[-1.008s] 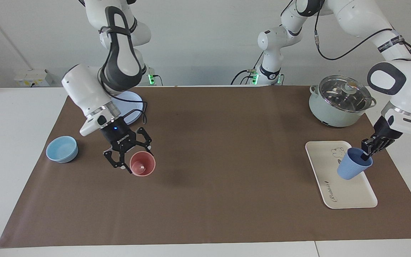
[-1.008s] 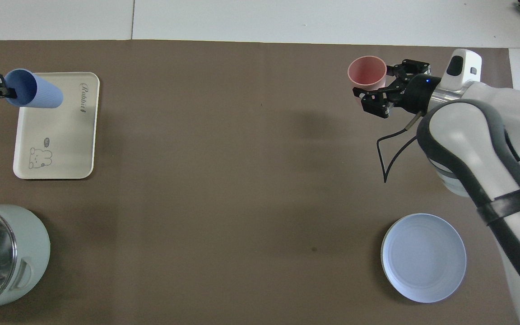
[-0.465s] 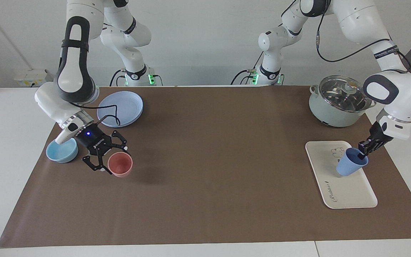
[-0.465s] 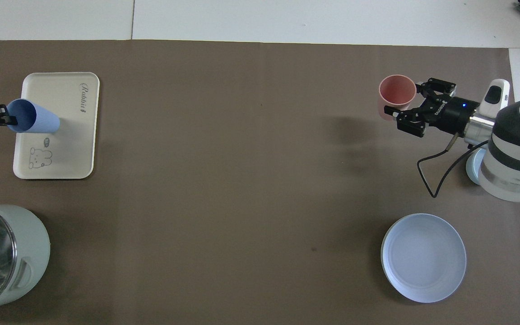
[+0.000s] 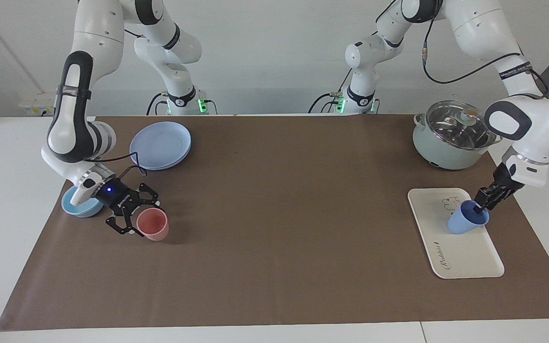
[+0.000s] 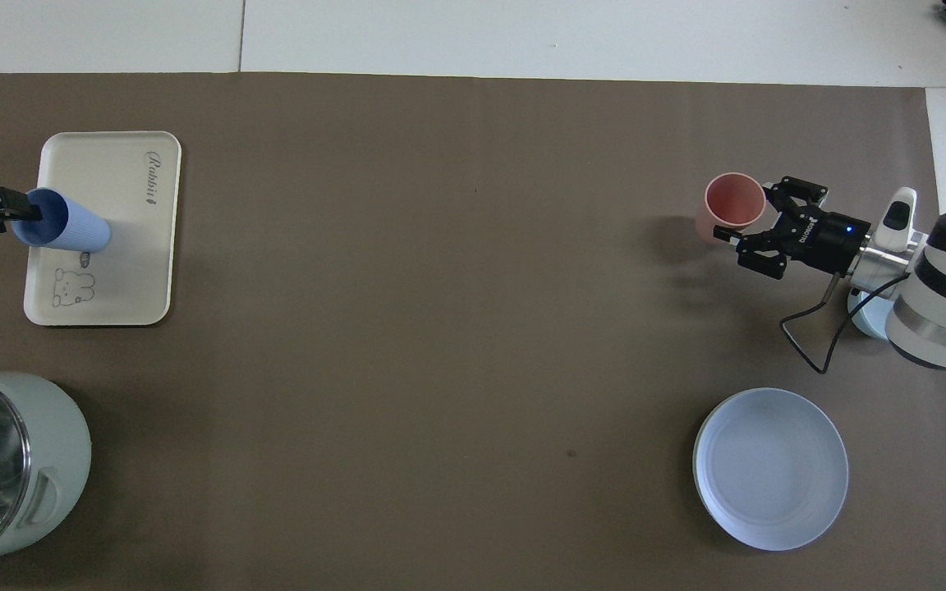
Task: Place cup on tray
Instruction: 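Lower the blue cup onto the tray with the left gripper, then open the left gripper to release the blue cup on the tray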
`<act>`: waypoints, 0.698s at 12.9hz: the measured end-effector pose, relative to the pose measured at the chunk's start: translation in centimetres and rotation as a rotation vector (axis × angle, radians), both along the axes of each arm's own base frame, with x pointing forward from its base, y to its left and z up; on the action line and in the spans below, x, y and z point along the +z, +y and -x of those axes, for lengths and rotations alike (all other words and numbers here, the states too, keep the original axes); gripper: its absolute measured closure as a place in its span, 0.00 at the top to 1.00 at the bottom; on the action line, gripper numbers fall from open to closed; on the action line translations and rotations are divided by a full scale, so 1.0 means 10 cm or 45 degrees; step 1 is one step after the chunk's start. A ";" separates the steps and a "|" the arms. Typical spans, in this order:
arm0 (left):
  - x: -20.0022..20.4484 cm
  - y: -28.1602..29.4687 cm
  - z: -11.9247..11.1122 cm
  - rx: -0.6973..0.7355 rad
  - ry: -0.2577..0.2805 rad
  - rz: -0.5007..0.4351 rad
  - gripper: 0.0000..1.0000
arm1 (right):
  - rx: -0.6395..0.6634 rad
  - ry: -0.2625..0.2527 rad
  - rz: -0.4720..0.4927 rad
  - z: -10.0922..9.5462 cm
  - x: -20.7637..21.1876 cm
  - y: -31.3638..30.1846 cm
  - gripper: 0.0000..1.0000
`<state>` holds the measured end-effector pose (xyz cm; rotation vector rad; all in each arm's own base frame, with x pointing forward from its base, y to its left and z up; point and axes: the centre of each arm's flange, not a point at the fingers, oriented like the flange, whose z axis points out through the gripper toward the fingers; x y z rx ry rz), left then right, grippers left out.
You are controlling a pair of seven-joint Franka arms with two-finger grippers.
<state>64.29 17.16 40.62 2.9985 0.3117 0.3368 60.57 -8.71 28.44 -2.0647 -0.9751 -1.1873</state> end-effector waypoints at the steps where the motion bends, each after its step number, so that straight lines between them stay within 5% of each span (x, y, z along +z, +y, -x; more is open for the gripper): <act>1: 0.11 -0.03 -0.05 -0.022 0.016 -0.002 0.77 | 0.009 -0.012 -0.013 0.00 -0.06 -0.02 0.85; 3: 0.43 -0.25 -0.19 -0.099 0.068 0.017 0.97 | 0.010 -0.049 -0.030 0.00 -0.13 -0.06 0.85; 9: 0.96 -1.94 -0.37 -0.260 0.254 -0.141 1.00 | 0.027 -0.100 -0.027 0.03 -0.21 -0.21 0.85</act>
